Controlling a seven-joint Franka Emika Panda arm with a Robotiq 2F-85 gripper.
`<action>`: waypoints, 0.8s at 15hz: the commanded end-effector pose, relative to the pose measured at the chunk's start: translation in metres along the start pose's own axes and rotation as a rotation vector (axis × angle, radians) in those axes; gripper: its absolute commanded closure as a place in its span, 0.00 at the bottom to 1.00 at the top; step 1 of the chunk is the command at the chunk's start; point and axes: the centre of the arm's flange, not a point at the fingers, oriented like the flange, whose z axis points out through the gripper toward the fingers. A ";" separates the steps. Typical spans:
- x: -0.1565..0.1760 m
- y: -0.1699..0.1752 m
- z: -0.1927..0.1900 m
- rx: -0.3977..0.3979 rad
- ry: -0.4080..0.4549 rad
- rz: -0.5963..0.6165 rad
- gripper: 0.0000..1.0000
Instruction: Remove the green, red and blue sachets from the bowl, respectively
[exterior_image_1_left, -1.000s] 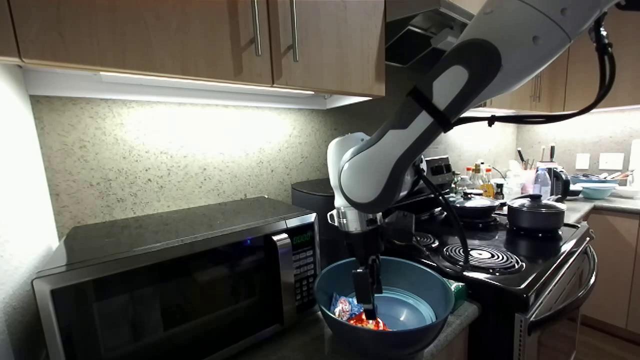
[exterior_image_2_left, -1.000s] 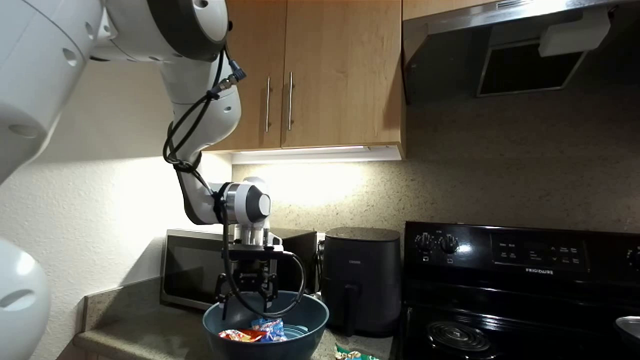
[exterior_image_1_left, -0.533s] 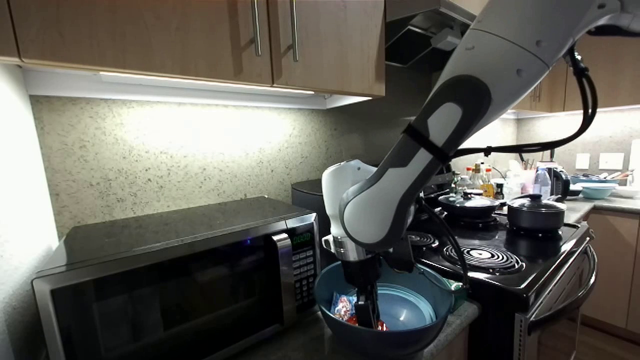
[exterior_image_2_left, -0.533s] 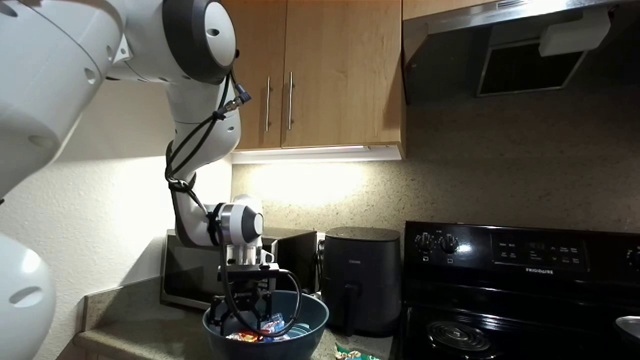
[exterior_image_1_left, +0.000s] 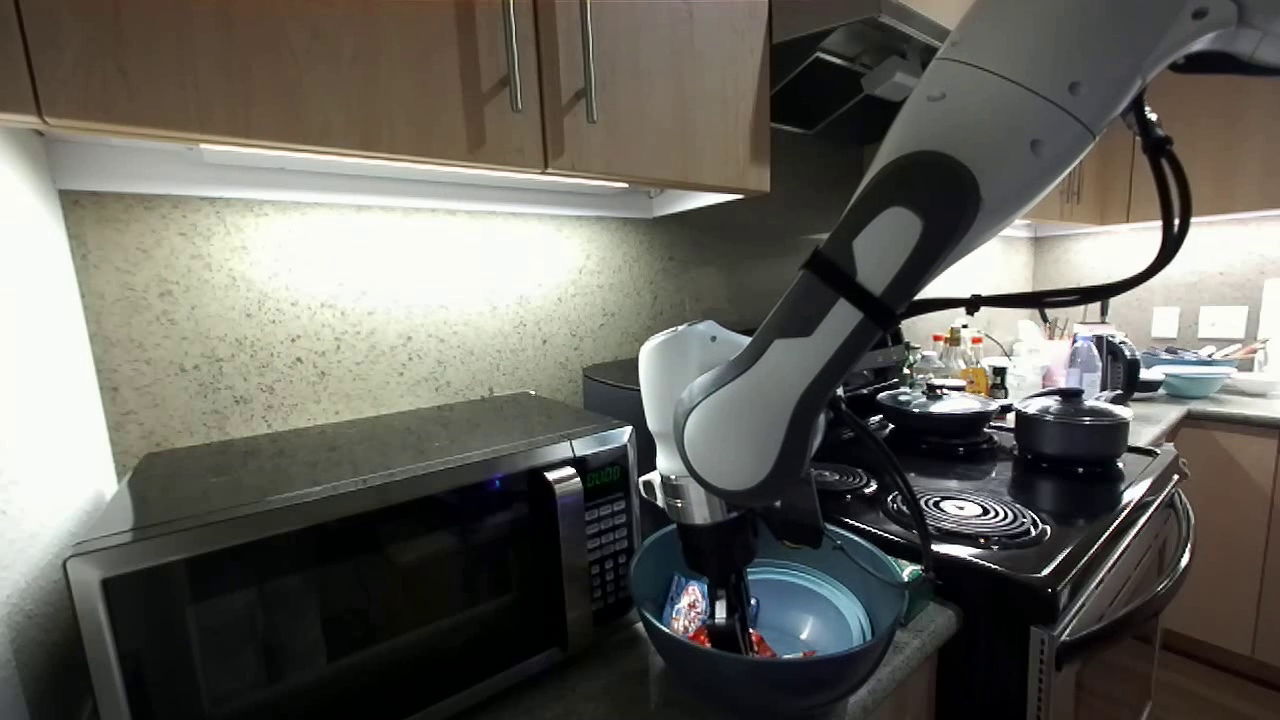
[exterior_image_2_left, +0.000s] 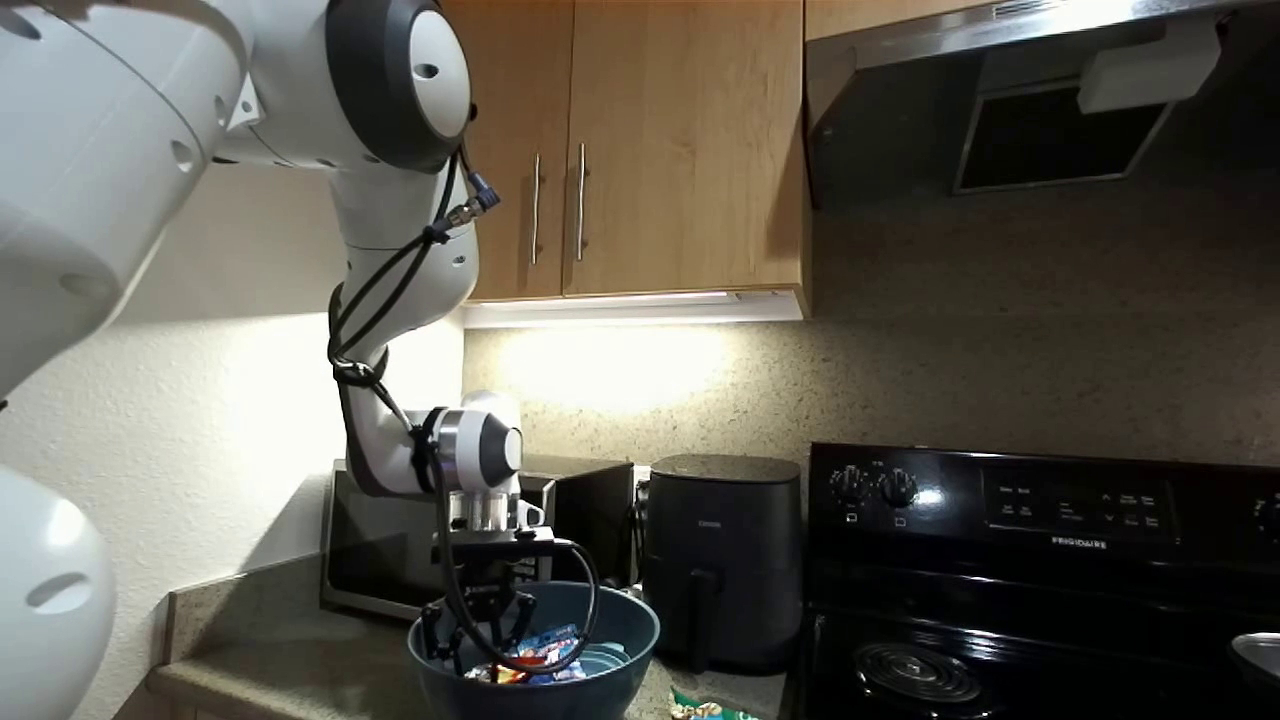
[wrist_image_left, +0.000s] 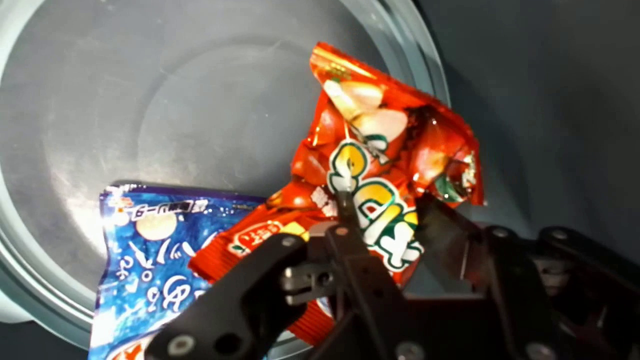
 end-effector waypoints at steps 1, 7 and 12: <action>-0.005 0.004 -0.028 -0.081 0.065 0.054 0.93; -0.024 0.013 -0.096 -0.261 0.145 0.153 0.99; -0.063 0.030 -0.121 -0.444 0.110 0.327 0.99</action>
